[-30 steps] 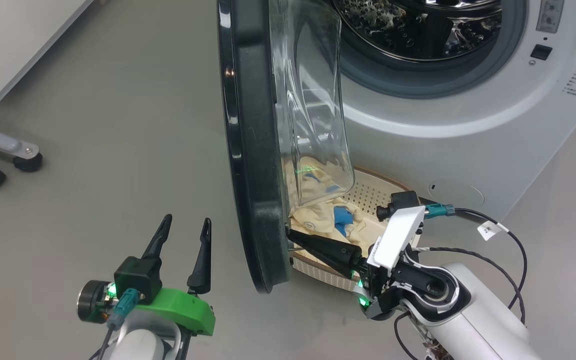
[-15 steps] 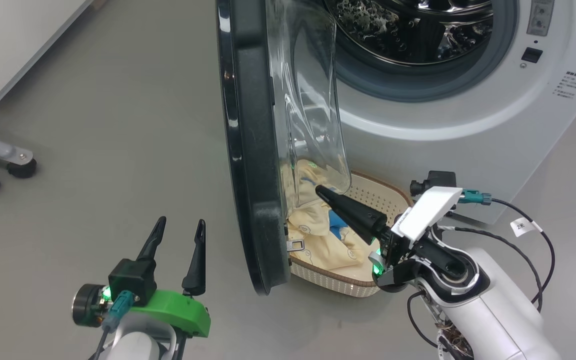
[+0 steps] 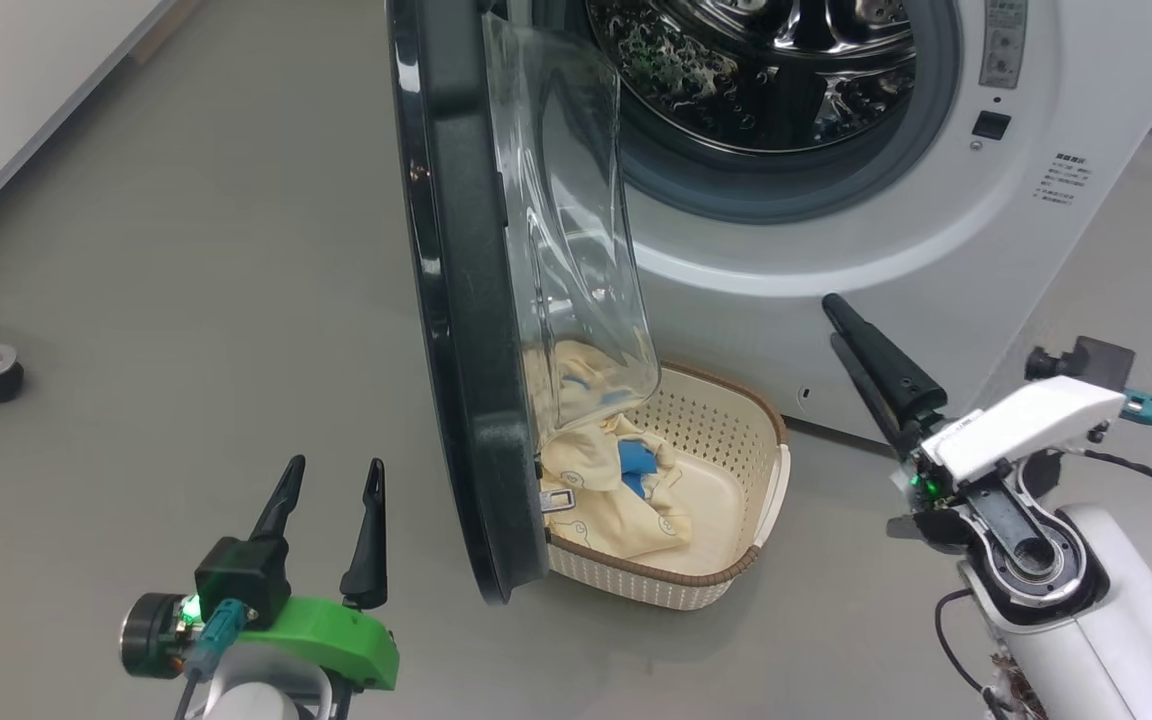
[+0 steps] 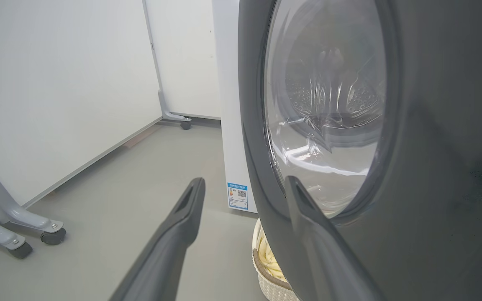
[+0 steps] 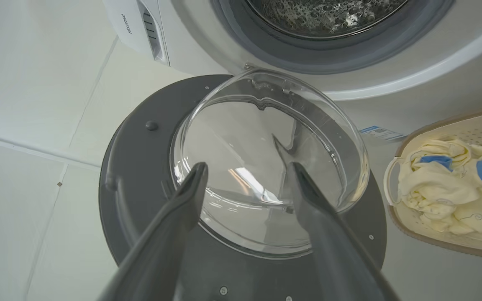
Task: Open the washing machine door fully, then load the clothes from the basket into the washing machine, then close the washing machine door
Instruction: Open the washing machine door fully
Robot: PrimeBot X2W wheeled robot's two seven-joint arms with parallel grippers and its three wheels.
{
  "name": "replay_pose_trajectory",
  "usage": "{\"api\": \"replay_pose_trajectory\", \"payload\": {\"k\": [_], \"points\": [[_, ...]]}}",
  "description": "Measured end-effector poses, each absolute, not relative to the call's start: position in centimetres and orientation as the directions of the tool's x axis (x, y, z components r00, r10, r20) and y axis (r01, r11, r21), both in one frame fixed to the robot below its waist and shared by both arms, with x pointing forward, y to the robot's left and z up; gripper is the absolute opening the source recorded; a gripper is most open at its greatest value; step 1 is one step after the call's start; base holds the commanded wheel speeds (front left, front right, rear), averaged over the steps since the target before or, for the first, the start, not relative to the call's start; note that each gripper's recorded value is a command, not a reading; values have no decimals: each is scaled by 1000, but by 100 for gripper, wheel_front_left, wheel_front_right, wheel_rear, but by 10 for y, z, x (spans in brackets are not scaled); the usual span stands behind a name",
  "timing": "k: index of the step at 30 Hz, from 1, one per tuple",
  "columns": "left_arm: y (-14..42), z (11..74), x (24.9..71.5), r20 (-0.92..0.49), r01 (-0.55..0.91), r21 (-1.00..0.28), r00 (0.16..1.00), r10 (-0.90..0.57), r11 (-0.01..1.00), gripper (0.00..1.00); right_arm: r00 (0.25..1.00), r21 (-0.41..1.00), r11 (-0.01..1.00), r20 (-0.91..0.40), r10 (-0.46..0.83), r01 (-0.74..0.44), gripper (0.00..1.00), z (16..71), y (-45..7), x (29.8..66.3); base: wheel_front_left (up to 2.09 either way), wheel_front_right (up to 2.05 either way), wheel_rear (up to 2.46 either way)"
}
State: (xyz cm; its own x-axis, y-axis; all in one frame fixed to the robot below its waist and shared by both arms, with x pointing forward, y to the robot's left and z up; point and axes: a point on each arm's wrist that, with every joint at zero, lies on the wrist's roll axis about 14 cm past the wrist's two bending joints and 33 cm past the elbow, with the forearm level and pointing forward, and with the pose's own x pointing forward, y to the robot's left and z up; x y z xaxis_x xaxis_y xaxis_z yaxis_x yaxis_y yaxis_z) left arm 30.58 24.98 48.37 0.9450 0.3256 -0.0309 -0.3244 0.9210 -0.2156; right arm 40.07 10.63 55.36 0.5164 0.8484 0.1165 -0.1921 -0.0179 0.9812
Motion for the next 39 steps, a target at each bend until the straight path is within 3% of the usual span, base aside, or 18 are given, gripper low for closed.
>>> {"api": "replay_pose_trajectory", "payload": {"k": [10, 17, 24, 29, 39], "points": [[250, 482, 306, -29, -315, -211, 948, 316, 925, 100, 691, 866, 298, 74, 719, -402, 100, 541, 42, 412, 0, 0, 0], [246, 482, 309, -28, -297, -212, 954, 298, 931, 100, 752, 700, 492, 98, 652, -518, 100, 539, 9, 409, 0, 0, 0], [240, 484, 313, -19, -272, -209, 961, 274, 939, 100, 840, 524, 688, 107, 531, -502, 100, 524, -39, 406, 0, 0, 0], [240, 483, 311, -19, -268, -208, 963, 270, 941, 100, 892, 381, 821, 24, 452, -426, 100, 504, -67, 398, 0, 0, 0], [237, 482, 313, -20, -250, -202, 968, 251, 947, 100, 929, 164, 915, 37, 369, -370, 100, 510, -92, 393, 0, 0, 0]]}}
